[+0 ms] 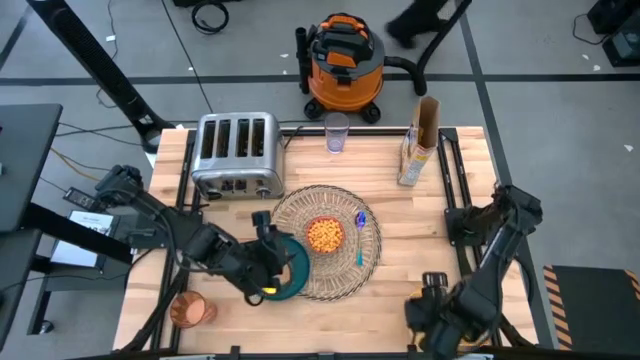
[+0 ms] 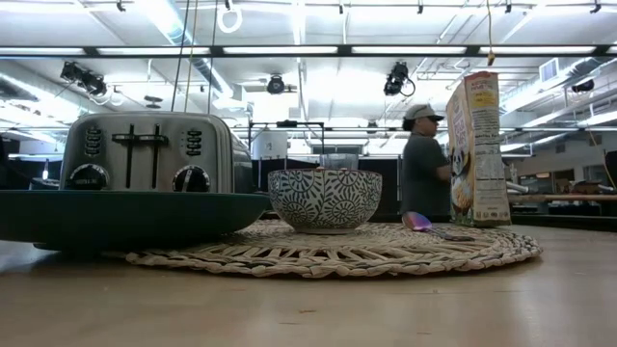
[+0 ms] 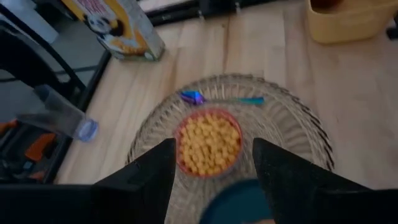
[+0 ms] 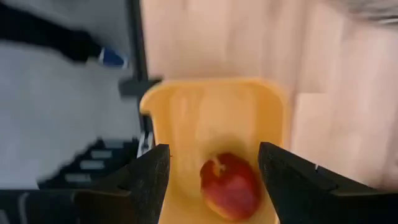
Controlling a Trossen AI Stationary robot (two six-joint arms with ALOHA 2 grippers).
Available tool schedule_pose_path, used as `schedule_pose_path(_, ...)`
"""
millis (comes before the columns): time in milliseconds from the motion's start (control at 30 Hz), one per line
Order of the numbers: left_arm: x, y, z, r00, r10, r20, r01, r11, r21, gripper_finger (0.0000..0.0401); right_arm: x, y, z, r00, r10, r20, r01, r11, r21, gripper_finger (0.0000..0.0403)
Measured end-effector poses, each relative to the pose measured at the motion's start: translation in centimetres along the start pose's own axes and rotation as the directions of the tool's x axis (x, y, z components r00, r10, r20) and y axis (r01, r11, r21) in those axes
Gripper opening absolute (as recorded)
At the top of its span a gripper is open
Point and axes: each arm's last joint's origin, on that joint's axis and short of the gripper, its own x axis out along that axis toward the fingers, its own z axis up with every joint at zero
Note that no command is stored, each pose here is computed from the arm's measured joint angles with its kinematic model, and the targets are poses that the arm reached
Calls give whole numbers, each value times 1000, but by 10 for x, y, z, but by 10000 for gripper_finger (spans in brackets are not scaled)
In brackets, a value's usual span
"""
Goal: Arrange a breakfast setting
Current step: Put the red apple above the blue plate
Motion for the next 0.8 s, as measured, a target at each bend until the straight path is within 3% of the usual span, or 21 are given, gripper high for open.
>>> schedule_pose_path(167, 6, 5, 5, 1000, 14, 19, -14, 999, -34, 219, 44, 16, -29, 996, 45, -82, -62, 974, -218, 241)
schedule_pose_path(367, 7, 7, 5, 1000, 19, 16, -18, 997, -72, 219, 87, 16, -57, 995, 8, -104, -46, 927, -372, 221)
schedule_pose_path(533, 7, 7, 5, 1000, 18, 19, -17, 996, -87, 219, 104, 5, -61, 995, -49, -87, 10, 915, -404, 209)
schedule_pose_path(800, 7, 6, 7, 999, 16, 30, -12, 992, -124, 219, 128, -4, -64, 995, -40, -95, -5, 904, -428, 194)
